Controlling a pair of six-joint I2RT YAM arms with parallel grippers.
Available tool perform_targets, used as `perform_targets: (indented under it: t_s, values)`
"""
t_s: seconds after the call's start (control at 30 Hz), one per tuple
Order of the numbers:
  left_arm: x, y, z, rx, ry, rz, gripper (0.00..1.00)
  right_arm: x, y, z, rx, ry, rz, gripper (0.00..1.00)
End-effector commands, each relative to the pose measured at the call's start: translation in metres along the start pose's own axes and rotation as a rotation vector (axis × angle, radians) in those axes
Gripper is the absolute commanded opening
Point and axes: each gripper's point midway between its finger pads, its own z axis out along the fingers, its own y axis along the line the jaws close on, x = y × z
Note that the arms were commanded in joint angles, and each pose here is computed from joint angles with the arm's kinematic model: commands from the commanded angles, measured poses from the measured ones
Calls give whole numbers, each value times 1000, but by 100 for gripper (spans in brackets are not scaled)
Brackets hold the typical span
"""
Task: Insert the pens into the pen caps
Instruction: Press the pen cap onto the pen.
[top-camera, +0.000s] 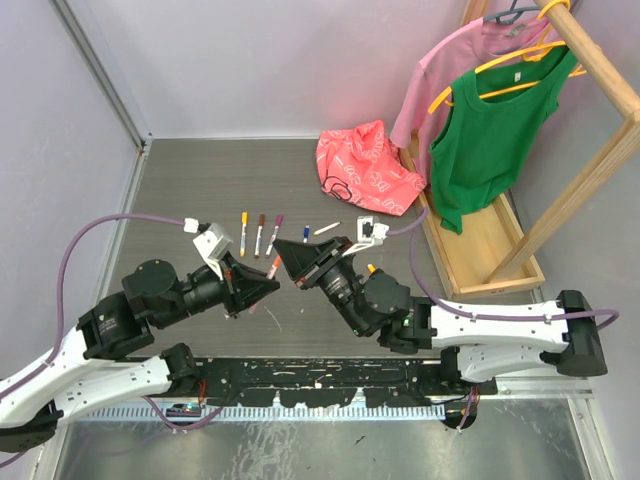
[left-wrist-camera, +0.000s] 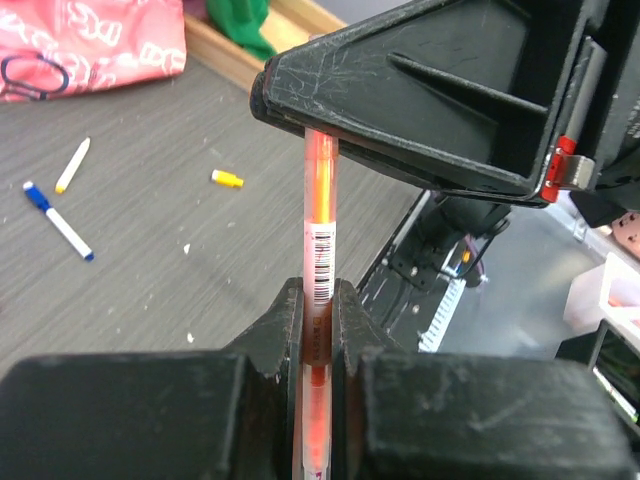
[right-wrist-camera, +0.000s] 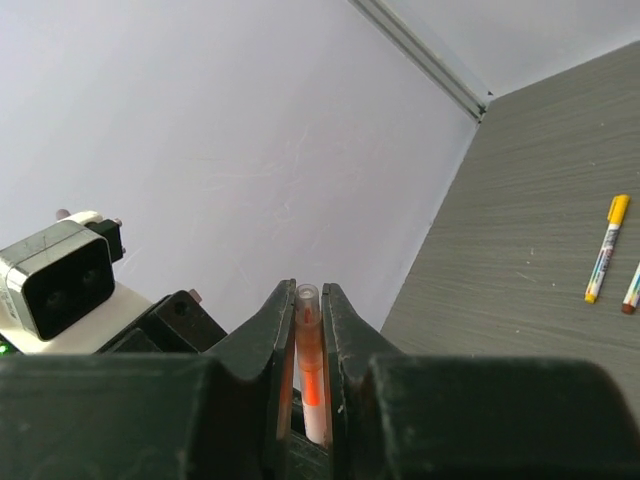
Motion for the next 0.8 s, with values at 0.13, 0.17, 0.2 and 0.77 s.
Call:
perform_targets:
  t_s: [0.13,0.17,0.2,0.77]
  values:
    - [-145,-8,-15,-50,-524,-23,0,178,-27,-98,-79,645,-178,0]
    - [-142,-8,-14,-47,-513,-19,0,174,-24,-96,-83,633,-189,0]
    - [-139,-9,-11,-42,-499,-17,0,168,-20,-93,-89,617,-199,0]
    - [-83,-11,7,8,-285,26,0,6,52,-19,-224,249,-329,22]
